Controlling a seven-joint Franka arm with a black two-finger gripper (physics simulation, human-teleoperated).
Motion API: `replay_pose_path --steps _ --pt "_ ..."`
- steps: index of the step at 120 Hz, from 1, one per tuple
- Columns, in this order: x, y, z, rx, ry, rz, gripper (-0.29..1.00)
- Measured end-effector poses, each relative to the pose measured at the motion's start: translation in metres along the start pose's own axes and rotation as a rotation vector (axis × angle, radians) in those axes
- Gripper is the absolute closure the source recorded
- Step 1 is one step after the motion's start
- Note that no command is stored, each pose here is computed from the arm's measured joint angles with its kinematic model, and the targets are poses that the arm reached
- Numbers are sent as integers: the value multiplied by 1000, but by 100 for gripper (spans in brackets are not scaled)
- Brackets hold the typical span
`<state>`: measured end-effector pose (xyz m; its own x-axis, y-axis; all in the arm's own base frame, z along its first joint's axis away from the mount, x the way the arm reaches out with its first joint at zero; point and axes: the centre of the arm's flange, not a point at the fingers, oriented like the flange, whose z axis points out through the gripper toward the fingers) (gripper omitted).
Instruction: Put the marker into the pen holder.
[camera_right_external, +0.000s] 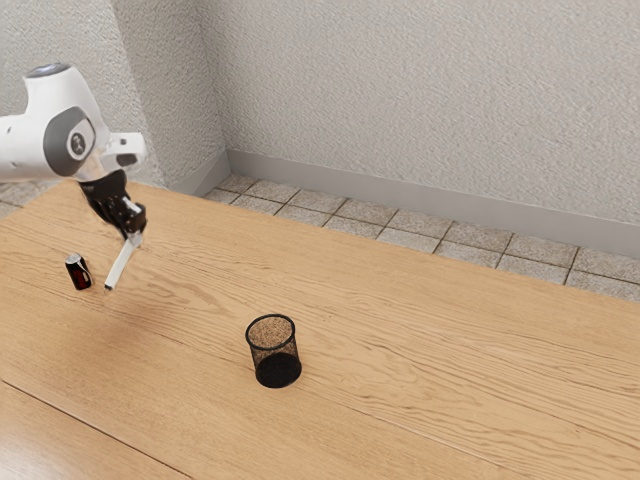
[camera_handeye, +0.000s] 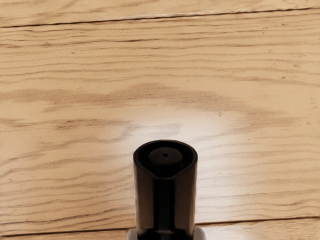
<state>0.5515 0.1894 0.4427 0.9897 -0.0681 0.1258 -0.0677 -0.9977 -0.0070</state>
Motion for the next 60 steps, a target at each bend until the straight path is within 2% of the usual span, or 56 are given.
replay_pose_path --steps 9,18,34,60 --pt "3 32 -57 6 87 67 74" --pt "11 70 -82 8 165 129 74" --pt "8 171 -91 -13 263 282 74" --pt "-8 248 -70 -44 338 367 74"
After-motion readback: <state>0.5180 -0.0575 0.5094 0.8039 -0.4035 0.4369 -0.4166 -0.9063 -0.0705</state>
